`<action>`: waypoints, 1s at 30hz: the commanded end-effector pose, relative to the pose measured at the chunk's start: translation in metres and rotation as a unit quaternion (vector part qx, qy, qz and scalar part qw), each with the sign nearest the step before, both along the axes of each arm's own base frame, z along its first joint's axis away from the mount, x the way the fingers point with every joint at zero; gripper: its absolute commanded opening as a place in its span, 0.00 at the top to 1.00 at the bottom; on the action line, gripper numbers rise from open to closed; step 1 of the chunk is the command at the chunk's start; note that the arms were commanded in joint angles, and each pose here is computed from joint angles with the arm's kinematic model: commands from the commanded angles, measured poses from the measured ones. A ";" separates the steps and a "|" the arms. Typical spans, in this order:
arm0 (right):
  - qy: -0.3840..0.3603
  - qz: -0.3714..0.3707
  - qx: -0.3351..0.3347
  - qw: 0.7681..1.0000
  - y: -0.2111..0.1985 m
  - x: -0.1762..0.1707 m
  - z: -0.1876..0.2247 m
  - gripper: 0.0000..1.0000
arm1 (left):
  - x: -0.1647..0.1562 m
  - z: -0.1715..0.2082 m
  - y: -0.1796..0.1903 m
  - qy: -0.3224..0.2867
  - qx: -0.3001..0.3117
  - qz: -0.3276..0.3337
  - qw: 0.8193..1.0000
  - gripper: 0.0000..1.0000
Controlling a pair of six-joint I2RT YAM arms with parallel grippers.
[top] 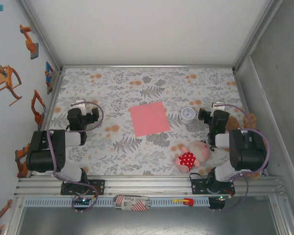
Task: Fold a paper plane with a square sheet of paper (pick it up from the middle)
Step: Rotate the square sheet of paper at the center of the table.
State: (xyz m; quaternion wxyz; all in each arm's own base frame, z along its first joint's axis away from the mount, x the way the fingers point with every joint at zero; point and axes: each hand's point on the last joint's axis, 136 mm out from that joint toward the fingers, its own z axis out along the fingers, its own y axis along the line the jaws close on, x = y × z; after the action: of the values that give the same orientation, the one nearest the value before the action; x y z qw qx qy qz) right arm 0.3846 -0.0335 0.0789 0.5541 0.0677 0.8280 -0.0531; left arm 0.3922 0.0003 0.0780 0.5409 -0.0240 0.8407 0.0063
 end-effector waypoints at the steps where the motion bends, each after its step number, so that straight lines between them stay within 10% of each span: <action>1: -0.016 -0.002 0.003 1.000 -0.002 0.007 0.011 0.01 | 0.005 0.006 0.000 -0.007 0.003 -0.002 1.000 0.04; 30: -0.029 -0.003 0.003 1.000 -0.002 0.001 0.022 0.02 | 0.002 0.014 0.003 -0.014 0.004 0.007 1.000 0.04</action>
State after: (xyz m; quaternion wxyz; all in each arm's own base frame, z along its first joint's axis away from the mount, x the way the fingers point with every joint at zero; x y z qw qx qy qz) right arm 0.3842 -0.0335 0.0803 0.5544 0.0677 0.8278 -0.0531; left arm 0.3921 0.0008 0.0785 0.5411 -0.0249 0.8406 0.0073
